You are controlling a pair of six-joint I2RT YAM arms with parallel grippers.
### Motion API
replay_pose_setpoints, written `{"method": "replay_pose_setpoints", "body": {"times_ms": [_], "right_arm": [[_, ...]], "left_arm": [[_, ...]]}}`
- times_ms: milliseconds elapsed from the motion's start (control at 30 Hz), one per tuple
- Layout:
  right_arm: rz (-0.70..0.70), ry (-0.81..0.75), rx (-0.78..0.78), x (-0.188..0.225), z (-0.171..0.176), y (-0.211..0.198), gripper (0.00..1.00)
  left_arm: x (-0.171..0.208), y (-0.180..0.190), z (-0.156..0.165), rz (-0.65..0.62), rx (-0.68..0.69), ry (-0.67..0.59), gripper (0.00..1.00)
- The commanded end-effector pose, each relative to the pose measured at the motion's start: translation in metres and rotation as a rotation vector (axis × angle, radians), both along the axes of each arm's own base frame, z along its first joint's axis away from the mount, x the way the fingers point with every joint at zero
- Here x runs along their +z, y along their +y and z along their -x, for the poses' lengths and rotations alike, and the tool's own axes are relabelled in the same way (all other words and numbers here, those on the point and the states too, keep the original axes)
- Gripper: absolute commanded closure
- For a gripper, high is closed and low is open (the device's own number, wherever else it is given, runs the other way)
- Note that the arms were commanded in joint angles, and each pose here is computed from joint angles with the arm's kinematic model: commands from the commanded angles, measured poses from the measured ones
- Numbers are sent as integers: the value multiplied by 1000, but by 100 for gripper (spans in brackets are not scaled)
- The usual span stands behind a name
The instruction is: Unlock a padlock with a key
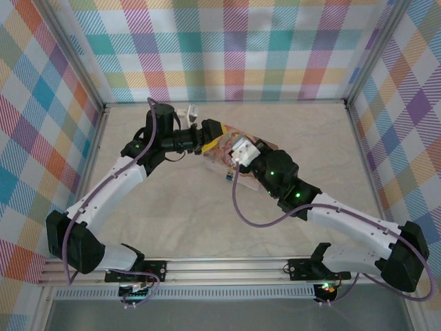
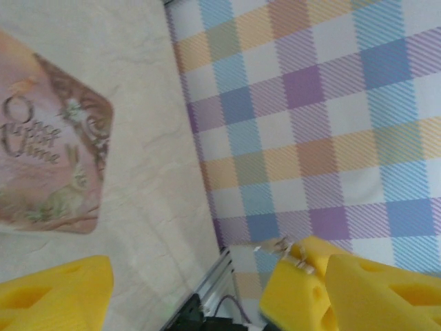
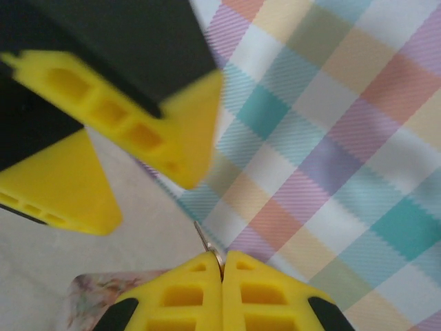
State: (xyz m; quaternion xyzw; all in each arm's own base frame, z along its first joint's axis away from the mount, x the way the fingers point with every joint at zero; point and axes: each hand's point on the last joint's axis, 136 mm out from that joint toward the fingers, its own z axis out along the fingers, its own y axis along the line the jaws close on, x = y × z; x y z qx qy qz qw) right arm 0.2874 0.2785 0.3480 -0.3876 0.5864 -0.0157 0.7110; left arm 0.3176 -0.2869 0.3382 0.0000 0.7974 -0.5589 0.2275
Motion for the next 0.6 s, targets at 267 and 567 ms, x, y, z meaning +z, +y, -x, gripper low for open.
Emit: {"method": "replay_pose_setpoints", "body": {"times_ms": [267,567], "right_arm": [[18,-218,-37,49,10,5,100],[98,-243,-60,37,5,8,100]], "left_arm": [[41,-22,-2,133,-30,-12,40],[44,-25,-2,154,-46,3,51]]}}
